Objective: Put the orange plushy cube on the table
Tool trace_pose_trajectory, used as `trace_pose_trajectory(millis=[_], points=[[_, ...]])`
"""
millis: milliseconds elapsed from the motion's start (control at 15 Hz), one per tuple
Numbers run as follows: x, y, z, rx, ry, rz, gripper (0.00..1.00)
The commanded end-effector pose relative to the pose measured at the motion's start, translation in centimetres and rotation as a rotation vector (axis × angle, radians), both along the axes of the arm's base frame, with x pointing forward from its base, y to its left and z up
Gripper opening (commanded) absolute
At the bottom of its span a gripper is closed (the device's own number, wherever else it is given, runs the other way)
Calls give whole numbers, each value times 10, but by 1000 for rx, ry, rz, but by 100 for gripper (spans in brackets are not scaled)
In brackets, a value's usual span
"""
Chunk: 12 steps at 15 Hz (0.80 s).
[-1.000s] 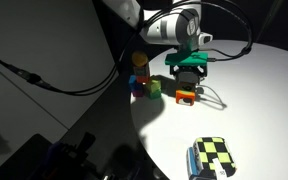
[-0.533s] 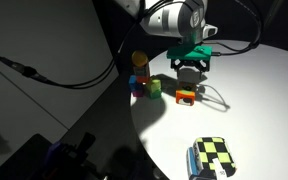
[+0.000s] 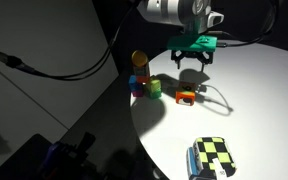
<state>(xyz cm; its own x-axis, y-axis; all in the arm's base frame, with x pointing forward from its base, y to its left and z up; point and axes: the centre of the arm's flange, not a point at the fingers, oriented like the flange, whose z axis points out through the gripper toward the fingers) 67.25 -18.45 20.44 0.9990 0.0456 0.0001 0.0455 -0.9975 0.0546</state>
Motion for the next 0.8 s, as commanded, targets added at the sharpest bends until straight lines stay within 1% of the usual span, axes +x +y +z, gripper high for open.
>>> trace_pose_trajectory(millis=[0, 333, 733], points=[[-24, 5, 33, 24, -27, -11, 100], [-43, 13, 66, 27, -41, -21, 100], [-74, 23, 105, 20, -50, -9, 100]])
